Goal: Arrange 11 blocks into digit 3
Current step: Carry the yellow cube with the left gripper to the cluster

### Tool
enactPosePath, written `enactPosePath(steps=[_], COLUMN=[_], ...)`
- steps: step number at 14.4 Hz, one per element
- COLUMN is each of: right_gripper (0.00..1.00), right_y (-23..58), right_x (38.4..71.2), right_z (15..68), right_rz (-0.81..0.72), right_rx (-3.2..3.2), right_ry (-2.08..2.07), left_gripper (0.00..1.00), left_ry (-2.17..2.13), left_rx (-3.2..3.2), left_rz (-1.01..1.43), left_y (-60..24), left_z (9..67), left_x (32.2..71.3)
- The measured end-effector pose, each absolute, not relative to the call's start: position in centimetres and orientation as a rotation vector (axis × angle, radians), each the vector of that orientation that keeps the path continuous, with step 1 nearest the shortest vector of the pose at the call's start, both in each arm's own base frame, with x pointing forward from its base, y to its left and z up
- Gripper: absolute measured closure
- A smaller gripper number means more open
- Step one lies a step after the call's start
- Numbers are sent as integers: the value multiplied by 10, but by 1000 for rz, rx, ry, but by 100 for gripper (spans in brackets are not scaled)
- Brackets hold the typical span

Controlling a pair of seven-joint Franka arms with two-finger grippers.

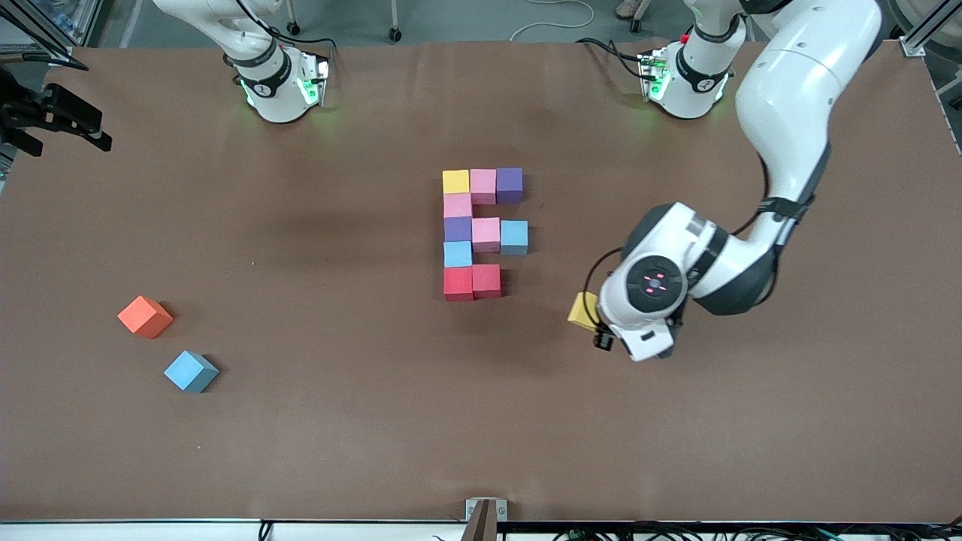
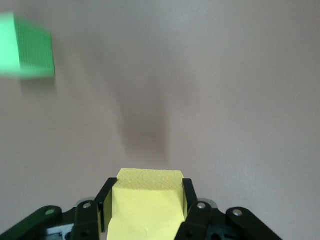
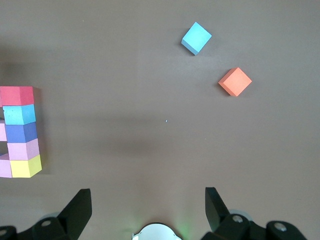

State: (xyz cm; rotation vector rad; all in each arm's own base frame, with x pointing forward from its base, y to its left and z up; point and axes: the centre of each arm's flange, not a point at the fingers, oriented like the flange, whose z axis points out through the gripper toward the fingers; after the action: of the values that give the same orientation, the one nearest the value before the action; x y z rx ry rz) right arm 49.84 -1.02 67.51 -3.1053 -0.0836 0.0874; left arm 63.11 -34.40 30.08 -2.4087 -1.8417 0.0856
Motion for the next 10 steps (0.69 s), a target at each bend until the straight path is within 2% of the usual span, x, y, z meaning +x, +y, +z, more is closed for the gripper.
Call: enactPosePath(steps=[4,10], right_gripper=[0,0], right_y=[-10,-10], right_x=[497,497], right_z=[674,674], right_rz=[105,105], right_rx=[-3104,-3104], right_ry=[-85,-88], left_gripper=[45,44], left_ry=[-1994,-2145], left_rx=[-2247,-2126], left_rz=[-39,-71], left_y=[-401,-426], left_z=[275,241], left_x=[594,562])
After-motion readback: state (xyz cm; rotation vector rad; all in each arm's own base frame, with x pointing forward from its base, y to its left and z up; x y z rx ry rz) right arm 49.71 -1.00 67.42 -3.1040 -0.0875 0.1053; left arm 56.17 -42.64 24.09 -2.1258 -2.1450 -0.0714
